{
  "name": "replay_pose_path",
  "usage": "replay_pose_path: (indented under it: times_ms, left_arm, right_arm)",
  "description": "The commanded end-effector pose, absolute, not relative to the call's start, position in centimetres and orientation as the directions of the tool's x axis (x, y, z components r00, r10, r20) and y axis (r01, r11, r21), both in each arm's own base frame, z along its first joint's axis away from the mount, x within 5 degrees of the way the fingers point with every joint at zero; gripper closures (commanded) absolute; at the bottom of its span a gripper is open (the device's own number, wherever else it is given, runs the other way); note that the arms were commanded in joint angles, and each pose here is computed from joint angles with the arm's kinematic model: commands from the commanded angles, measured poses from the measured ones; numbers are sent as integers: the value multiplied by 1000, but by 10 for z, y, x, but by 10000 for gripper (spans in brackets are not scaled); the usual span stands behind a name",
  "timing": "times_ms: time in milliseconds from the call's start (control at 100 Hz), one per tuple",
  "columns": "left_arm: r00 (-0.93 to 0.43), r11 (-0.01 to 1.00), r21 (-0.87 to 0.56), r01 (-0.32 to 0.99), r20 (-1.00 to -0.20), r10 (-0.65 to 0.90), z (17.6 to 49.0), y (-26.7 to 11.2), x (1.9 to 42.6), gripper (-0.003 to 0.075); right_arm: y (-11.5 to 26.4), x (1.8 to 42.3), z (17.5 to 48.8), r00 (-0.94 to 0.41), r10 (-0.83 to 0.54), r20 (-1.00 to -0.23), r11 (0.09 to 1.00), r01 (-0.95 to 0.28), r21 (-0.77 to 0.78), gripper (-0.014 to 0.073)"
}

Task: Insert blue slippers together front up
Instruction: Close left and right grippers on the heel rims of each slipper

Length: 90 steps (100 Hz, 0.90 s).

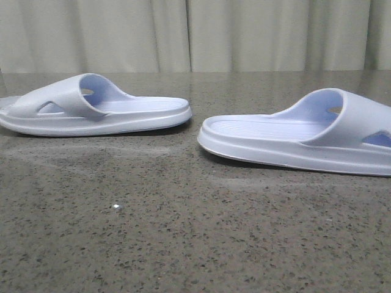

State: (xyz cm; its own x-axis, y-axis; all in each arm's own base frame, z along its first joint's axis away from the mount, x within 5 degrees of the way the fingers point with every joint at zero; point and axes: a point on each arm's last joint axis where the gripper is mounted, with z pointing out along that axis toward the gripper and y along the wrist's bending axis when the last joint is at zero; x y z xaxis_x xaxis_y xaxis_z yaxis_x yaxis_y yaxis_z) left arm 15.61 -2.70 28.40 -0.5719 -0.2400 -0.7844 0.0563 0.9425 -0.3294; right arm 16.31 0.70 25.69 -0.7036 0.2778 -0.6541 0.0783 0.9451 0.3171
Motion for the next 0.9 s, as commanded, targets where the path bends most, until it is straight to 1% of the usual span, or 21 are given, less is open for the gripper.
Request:
replay_pose_path:
  times_ms: [0, 130, 370, 530, 570, 620, 690, 740, 889]
  left_arm:
    - [-485, 936, -346, 57, -829, -277, 301, -25, 161, 302]
    - [-485, 936, -346, 57, -829, -277, 301, -25, 161, 302]
    - [-485, 936, -346, 57, -829, -277, 301, -25, 161, 302]
    - [-485, 936, -346, 57, -829, -277, 301, -25, 161, 302]
    - [-485, 936, -346, 57, -829, -277, 301, -25, 161, 302]
    - [-487, 936, -346, 57, -829, -277, 301, -25, 161, 302]
    - [-493, 936, -346, 56, -825, -276, 300, -25, 162, 302]
    - [-504, 937, -346, 52, -819, -275, 298, -26, 164, 302]
    - [-544, 932, -359, 44, -792, -279, 290, -27, 172, 302]
  right_arm:
    - [5, 174, 269, -645, 282, -710, 945, 61, 321, 246]
    - [5, 180, 265, -651, 295, -699, 940, 68, 333, 246]
    - [7, 195, 265, -693, 274, -667, 937, 35, 348, 246]
    - [10, 204, 263, -754, 241, -611, 934, 9, 358, 246]
    - [11, 206, 262, -769, 232, -596, 933, 2, 361, 258]
    - [12, 207, 260, -786, 217, -579, 932, -10, 362, 292]
    - [13, 208, 258, -800, 205, -564, 931, -18, 365, 367]
    - [13, 208, 258, -801, 205, -563, 931, -19, 365, 438]
    - [13, 208, 257, -805, 193, -561, 932, -28, 361, 691]
